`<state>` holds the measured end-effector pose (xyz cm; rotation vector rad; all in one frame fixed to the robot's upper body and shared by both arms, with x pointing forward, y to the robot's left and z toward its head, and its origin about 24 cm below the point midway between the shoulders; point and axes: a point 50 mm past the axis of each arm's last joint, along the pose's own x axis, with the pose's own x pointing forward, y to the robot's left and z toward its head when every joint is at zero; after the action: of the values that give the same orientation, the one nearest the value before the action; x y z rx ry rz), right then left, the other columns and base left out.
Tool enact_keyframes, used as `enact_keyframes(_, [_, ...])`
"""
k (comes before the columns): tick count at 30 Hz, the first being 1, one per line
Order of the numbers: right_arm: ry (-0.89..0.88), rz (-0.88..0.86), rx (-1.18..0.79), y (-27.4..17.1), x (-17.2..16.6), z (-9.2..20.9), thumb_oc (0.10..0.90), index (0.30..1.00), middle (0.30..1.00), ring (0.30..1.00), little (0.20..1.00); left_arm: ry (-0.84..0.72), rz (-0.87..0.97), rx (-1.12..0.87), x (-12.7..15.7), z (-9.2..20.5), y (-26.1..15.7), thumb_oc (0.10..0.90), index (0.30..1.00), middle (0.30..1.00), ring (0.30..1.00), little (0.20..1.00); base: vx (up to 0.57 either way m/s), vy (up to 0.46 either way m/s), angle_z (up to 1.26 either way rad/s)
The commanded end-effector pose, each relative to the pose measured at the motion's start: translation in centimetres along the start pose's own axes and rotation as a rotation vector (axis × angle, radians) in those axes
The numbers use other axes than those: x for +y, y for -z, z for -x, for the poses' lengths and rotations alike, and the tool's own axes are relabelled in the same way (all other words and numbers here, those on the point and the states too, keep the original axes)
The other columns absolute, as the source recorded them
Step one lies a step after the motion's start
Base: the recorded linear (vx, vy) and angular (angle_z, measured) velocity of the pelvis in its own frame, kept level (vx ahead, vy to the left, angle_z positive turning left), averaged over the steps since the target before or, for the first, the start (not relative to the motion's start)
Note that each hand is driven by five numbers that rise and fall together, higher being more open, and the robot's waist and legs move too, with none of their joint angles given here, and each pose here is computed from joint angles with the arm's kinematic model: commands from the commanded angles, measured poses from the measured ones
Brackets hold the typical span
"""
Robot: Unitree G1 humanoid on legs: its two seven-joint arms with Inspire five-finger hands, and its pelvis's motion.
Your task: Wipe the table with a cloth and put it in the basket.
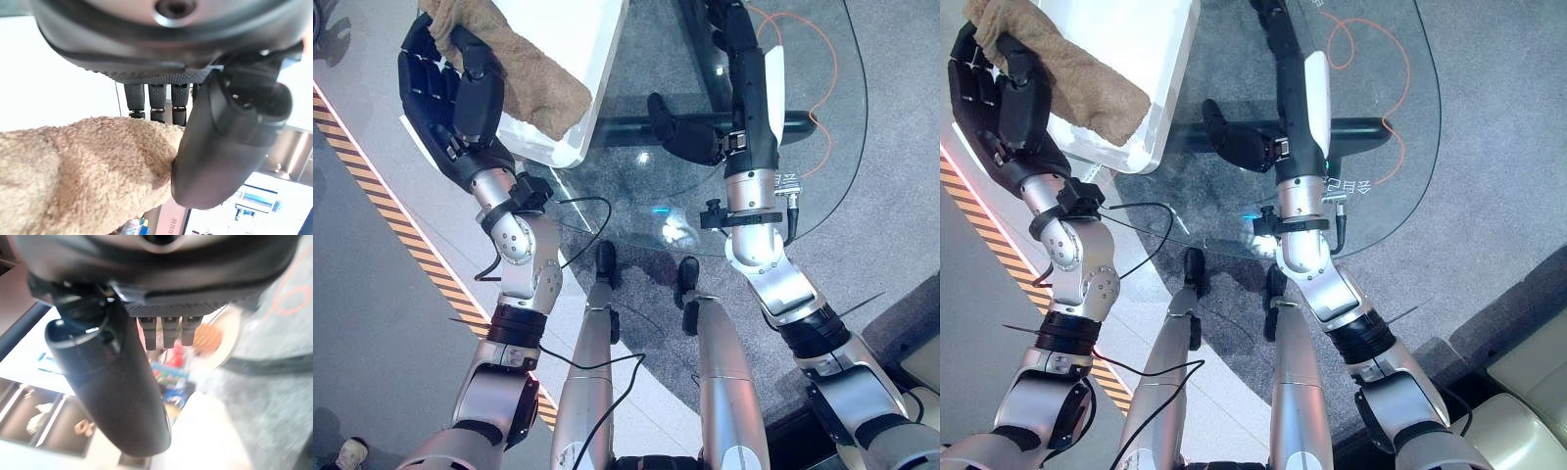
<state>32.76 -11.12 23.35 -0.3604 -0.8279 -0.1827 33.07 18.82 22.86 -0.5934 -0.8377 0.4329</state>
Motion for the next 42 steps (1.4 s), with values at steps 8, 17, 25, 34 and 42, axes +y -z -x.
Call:
enact_keyframes(8, [0.420,0.055,-0.067,0.4,-5.8,-2.4,0.800,0.900,0.900,0.900,0.900,0.106,0.070,-0.413,-2.5,-4.1,-6.6,0.100,0.300,0.300,0.300,0.200,0.00,0.006,-0.01])
enact_keyframes(17, [0.599,0.163,0.057,4.0,-9.7,-1.9,0.800,0.900,0.900,0.900,0.900,0.078,0.013,-0.428,-1.6,-5.3,-6.7,0.100,0.300,0.300,0.300,0.200,0.00,0.000,0.00])
enact_keyframes(25, [0.784,0.195,0.249,8.0,-13.0,-0.4,0.800,0.900,0.900,0.900,0.900,0.057,-0.054,-0.444,-1.5,-7.1,-7.3,0.100,0.300,0.300,0.300,0.200,0.00,0.000,-0.01])
enact_keyframes(34, [0.894,0.163,0.486,11.7,-14.7,1.9,0.800,0.900,0.900,0.900,0.900,0.039,-0.147,-0.438,-2.0,-9.0,-7.6,0.100,0.300,0.300,0.300,0.200,0.00,0.000,-0.01])
enact_keyframes(42, [0.949,0.207,0.690,14.7,-16.8,5.2,0.800,0.900,0.900,0.900,0.900,0.046,-0.292,-0.422,-2.7,-10.6,-7.7,0.100,0.300,0.300,0.300,0.200,0.00,-0.001,0.00])
